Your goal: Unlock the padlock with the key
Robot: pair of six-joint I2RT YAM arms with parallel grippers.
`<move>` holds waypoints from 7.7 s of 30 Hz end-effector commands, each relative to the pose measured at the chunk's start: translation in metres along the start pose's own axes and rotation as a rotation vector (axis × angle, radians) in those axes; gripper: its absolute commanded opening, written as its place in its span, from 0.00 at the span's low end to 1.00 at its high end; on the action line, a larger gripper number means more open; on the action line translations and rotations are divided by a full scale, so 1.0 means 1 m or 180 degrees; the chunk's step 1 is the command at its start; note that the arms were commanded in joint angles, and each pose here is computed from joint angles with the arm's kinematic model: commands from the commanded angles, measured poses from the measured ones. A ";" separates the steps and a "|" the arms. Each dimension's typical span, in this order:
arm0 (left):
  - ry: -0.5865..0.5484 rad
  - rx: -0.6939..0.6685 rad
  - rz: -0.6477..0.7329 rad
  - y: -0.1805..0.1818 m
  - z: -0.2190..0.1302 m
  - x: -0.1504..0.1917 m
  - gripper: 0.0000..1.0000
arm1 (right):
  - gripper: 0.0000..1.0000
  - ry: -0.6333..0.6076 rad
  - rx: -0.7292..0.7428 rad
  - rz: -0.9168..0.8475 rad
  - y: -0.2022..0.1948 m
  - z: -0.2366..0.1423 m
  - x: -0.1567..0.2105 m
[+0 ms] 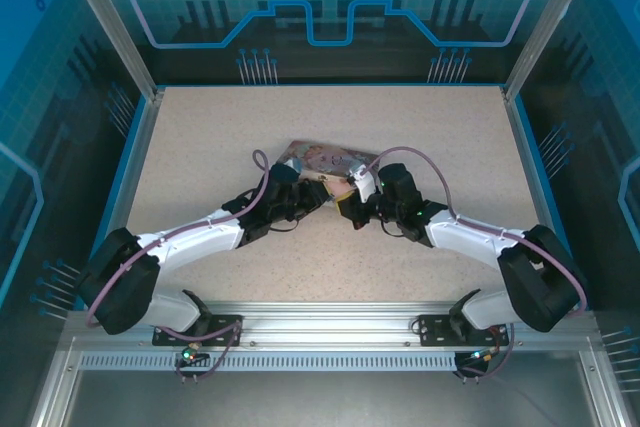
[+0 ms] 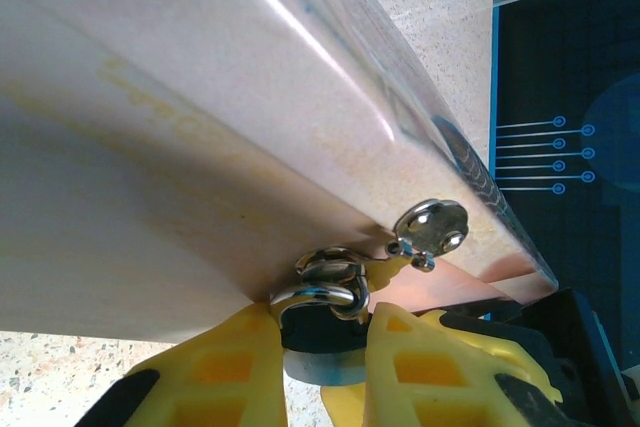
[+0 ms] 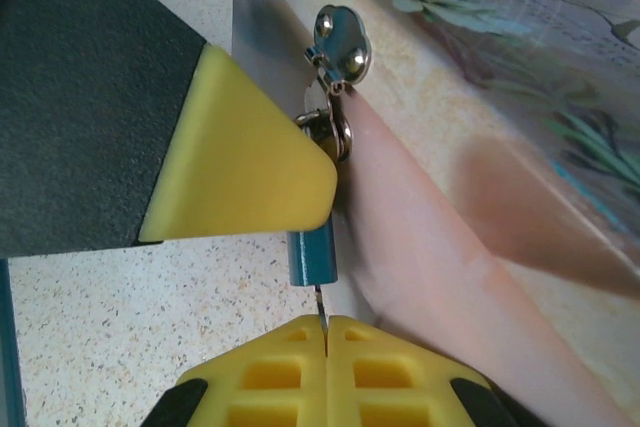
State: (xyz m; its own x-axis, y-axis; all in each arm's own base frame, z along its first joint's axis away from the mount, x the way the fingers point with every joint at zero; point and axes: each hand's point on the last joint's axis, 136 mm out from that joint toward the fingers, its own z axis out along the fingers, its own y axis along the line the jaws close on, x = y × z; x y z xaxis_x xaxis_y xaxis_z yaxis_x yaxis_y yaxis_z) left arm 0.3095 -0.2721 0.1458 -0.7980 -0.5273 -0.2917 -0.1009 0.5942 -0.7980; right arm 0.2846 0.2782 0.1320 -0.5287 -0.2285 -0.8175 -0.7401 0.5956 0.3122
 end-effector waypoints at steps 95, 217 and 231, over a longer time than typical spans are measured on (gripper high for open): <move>-0.0205 0.0673 -0.0827 0.022 0.032 0.051 0.38 | 0.00 0.0127 0.0088 0.2502 0.011 0.010 0.073; -0.0161 0.0715 -0.1150 -0.005 0.006 0.018 0.00 | 0.07 -0.0036 0.1745 -0.2174 0.003 0.003 0.019; -0.0179 0.0705 -0.1135 -0.005 0.008 0.017 0.00 | 0.00 -0.0055 0.1319 -0.1159 0.006 0.009 0.022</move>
State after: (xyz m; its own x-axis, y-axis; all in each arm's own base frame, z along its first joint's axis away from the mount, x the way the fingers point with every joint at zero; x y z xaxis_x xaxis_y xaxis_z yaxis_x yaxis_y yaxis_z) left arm 0.2985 -0.2758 0.1125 -0.6802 -0.7329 -0.0142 -0.3009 0.2969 -0.9063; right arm 0.2706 0.2844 0.1142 -0.1417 -0.5505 -0.8227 -0.6508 0.6780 -0.3416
